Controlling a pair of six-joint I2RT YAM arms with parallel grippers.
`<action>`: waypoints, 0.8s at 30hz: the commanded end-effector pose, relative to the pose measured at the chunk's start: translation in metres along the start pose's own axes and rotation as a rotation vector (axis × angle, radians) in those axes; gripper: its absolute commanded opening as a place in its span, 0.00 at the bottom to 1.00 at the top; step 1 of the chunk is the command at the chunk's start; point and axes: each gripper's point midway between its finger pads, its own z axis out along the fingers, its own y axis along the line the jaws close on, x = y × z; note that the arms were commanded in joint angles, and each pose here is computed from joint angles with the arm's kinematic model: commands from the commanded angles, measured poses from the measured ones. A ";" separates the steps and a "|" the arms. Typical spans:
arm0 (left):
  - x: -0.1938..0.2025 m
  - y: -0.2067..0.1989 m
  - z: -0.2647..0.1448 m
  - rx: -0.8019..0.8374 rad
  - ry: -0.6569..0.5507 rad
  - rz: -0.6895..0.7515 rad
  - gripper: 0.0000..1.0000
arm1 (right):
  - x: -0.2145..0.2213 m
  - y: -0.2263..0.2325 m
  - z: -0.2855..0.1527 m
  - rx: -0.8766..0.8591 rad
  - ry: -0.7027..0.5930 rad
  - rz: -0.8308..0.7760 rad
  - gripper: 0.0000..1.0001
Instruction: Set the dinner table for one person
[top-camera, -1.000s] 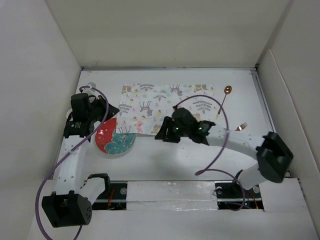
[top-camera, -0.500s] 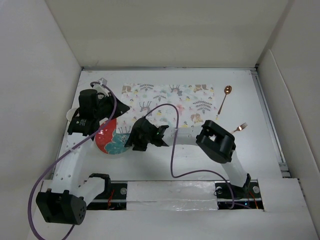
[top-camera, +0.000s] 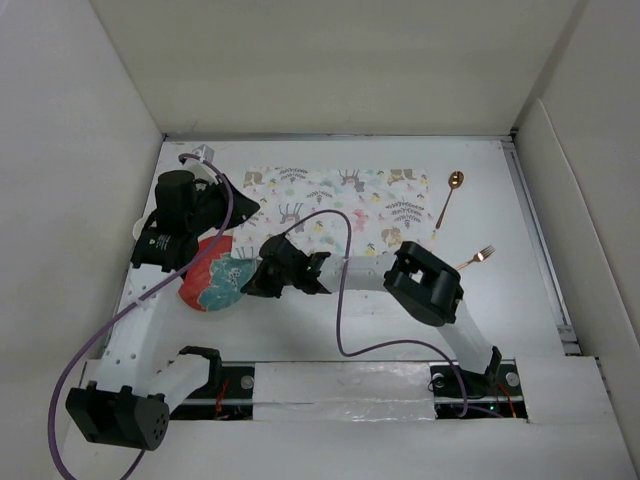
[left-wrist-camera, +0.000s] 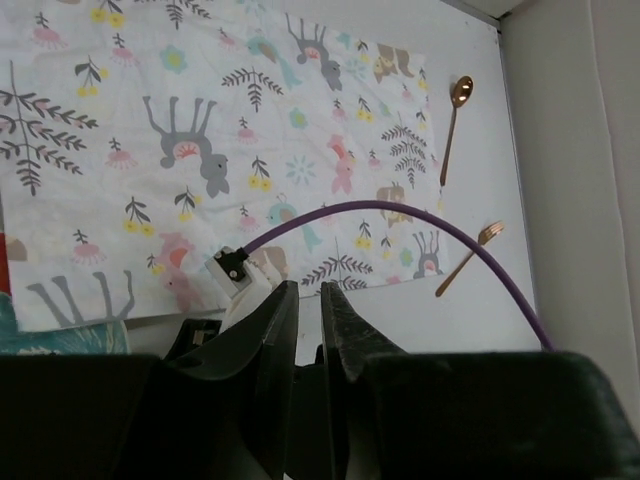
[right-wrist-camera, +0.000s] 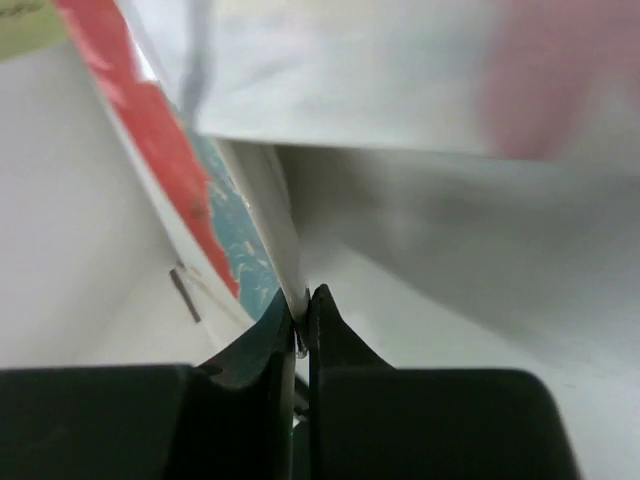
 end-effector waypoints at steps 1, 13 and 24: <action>-0.022 -0.008 -0.009 -0.013 -0.066 0.051 0.13 | 0.029 -0.024 0.002 0.069 0.089 -0.076 0.01; -0.081 -0.020 -0.021 -0.085 -0.221 0.086 0.17 | 0.050 0.043 -0.085 -0.102 0.338 -0.432 0.00; -0.127 -0.030 -0.021 -0.137 -0.300 0.118 0.19 | -0.118 0.102 -0.193 -0.332 -0.059 -0.379 0.00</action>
